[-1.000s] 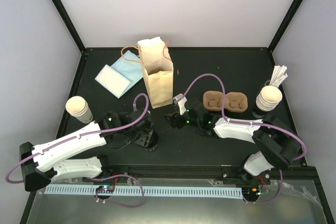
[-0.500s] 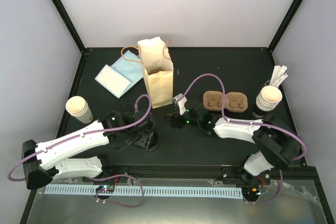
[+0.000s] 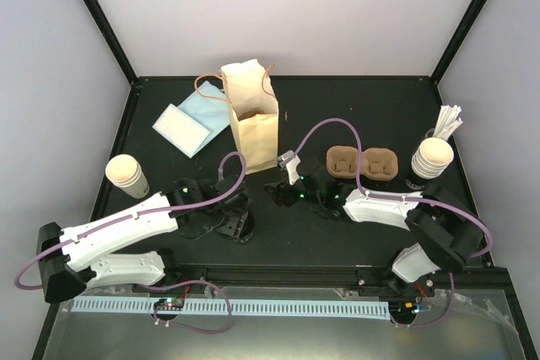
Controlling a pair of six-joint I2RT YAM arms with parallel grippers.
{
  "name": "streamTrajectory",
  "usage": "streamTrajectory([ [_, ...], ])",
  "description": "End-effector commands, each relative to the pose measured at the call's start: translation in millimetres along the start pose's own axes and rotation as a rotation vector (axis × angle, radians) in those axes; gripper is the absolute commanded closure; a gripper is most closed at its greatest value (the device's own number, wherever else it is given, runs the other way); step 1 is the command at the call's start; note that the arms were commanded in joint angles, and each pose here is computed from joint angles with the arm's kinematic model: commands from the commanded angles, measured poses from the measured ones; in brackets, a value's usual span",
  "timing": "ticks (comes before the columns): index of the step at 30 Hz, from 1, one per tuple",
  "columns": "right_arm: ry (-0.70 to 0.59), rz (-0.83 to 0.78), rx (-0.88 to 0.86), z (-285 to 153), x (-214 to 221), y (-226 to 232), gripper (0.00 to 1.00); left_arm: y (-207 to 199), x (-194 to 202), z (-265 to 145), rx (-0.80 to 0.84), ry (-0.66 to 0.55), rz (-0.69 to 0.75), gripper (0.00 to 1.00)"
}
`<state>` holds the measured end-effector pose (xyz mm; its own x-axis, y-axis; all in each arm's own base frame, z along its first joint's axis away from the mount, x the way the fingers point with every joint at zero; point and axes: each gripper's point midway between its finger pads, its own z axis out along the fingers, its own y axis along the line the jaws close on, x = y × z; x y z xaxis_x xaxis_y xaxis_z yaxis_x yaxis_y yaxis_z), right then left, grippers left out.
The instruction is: Pack the takeout coffee
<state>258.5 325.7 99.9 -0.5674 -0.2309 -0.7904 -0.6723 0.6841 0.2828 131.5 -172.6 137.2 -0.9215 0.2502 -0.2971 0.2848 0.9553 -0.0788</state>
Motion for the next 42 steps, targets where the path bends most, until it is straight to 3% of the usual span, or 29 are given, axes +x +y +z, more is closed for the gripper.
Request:
streamTrajectory([
  [1,-0.058,-0.019,-0.012,-4,-21,6,0.25,-14,-12,-12,0.055,-0.038,0.013,0.27],
  [42,-0.050,-0.024,-0.022,-3,-19,7,0.25,-26,-14,-1,0.077,-0.014,0.050,0.28],
])
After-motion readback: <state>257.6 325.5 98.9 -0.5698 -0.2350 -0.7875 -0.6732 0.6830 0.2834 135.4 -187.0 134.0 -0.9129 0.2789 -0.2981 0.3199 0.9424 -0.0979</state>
